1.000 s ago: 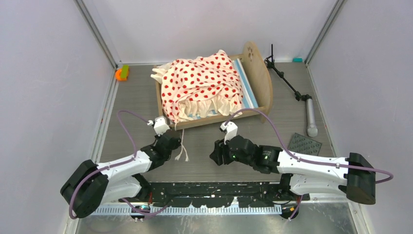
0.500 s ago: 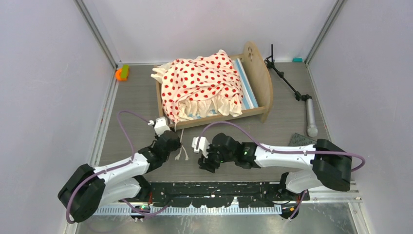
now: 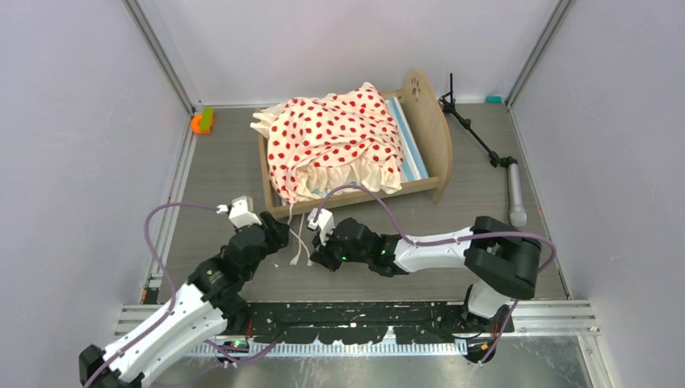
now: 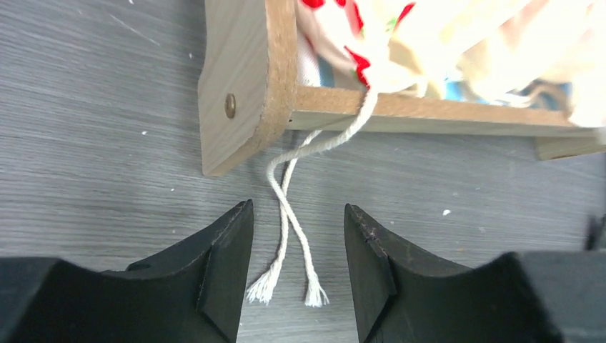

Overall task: Set up the pet bed
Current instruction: Tie the ropes to the bed frame.

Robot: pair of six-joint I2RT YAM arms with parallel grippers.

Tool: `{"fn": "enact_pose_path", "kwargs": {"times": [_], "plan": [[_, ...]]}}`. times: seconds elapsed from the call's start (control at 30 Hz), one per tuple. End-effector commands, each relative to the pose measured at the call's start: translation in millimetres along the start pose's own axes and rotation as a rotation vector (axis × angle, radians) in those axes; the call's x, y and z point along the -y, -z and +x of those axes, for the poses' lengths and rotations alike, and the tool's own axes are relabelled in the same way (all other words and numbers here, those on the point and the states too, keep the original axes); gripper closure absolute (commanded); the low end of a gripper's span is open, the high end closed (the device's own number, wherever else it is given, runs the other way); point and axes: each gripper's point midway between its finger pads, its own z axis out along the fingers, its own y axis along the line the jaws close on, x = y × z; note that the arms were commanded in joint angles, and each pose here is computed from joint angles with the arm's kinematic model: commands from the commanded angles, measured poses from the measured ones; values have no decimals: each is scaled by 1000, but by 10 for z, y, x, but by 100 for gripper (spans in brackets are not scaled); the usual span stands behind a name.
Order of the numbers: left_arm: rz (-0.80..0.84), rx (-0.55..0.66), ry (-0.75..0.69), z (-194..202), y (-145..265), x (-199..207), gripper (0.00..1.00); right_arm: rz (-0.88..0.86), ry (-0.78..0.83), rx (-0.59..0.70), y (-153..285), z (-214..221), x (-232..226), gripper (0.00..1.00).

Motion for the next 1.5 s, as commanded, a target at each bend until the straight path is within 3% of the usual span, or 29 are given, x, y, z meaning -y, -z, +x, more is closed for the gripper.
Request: {"fn": "enact_pose_path", "kwargs": {"times": [0.0,0.23,0.47,0.93,1.13,1.27,1.47], "plan": [[-51,35,15,-238,332,-166,49,32,-189,175,-178,-429,-208,99],[-78,79,20,-388,594,-339,49,95,-311,140,-357,-294,-291,100],[-84,100,32,-435,652,-383,50,214,-315,55,-473,-19,-97,100],[-102,137,45,-513,756,-479,50,450,-132,-179,-357,407,362,100],[-97,139,52,-534,774,-464,50,543,-37,-211,-277,348,725,98],[-106,140,46,-563,797,-471,50,484,-31,-174,-351,166,830,92],[-95,169,64,-674,901,-468,49,146,147,-113,-290,-103,361,76]]}}
